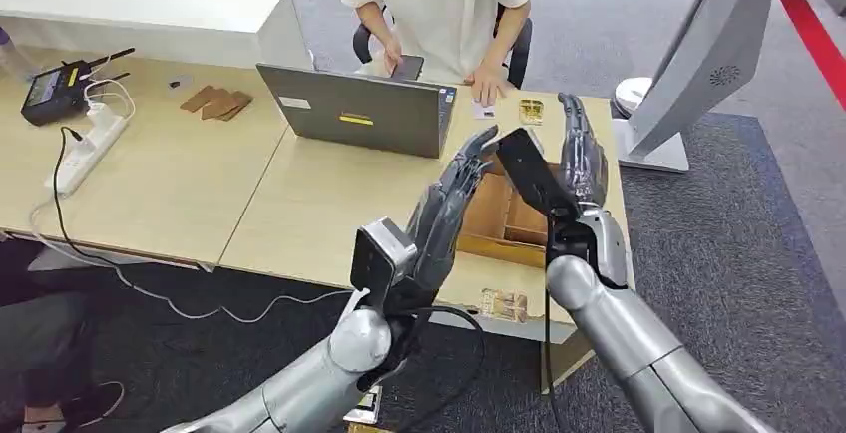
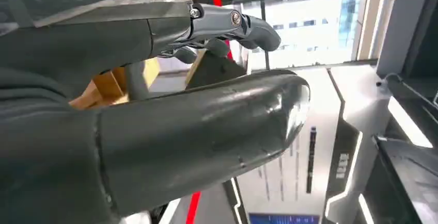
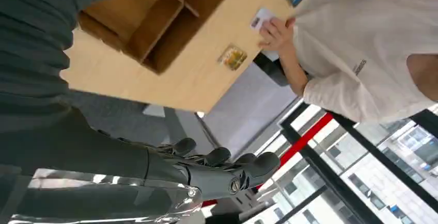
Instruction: Pass the card to the sensor for recognition and then transmit it.
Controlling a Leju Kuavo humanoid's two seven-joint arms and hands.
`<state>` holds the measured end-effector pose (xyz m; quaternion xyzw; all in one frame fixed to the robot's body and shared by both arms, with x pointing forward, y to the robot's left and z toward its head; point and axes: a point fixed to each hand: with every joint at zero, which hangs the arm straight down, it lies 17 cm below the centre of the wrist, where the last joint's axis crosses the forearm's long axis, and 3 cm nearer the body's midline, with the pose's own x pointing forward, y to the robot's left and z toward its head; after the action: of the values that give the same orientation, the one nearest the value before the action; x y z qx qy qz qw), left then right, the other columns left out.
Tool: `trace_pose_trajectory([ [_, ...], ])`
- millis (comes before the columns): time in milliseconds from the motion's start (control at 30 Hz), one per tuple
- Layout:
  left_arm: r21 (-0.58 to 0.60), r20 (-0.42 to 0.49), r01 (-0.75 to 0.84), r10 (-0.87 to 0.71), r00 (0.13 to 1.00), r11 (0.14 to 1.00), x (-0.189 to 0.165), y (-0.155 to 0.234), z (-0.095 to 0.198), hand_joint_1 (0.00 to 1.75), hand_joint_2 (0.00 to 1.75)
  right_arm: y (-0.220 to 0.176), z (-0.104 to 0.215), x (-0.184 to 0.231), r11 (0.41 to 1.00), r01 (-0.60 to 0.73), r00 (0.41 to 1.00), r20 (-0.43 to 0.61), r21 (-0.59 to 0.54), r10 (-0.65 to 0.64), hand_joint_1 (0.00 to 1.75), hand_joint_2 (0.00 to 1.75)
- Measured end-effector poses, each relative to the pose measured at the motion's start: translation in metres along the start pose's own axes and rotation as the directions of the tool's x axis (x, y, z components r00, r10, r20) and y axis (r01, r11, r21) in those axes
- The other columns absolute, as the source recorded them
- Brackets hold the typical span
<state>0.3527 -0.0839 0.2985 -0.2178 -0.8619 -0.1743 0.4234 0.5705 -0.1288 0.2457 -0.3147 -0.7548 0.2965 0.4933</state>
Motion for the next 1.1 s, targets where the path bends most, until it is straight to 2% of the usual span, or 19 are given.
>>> trace_pose_trajectory([
  [100, 0.022, 0.001, 0.011, -0.011, 1.0, 1.0, 0.002, 0.008, 0.002, 0.0, 0.0, 0.011, 0.02, 0.003, 0.999, 0.038, 0.999, 0.017, 0.021, -0.038, 0.0, 1.75],
  [300, 0.064, 0.022, 0.033, -0.034, 0.999, 0.997, 0.01, 0.024, 0.003, 0.0, 0.0, 0.024, 0.051, 0.005, 0.999, 0.023, 0.999, 0.046, 0.04, -0.025, 0.0, 1.75],
  [600, 0.083, 0.032, 0.042, -0.045, 0.998, 0.996, 0.015, 0.036, 0.007, 0.0, 0.0, 0.036, 0.081, 0.002, 0.998, 0.006, 0.999, 0.049, 0.061, -0.009, 0.0, 1.75],
  [733, 0.085, 0.032, 0.037, -0.04, 0.999, 0.996, 0.016, 0.039, 0.008, 0.0, 0.0, 0.035, 0.083, 0.004, 0.99, -0.14, 0.986, 0.09, 0.031, 0.137, 0.0, 1.75],
  [867, 0.082, 0.031, 0.025, -0.027, 0.999, 0.996, 0.016, 0.038, 0.007, 0.0, 0.0, 0.036, 0.086, 0.007, 0.953, -0.303, 0.943, 0.141, 0.001, 0.3, 0.0, 1.75],
  [1100, 0.079, 0.037, 0.013, -0.016, 0.999, 0.997, 0.018, 0.037, 0.006, 0.0, 0.0, 0.06, 0.094, 0.006, 0.903, -0.429, 0.889, 0.191, 0.036, 0.415, 0.0, 1.75],
])
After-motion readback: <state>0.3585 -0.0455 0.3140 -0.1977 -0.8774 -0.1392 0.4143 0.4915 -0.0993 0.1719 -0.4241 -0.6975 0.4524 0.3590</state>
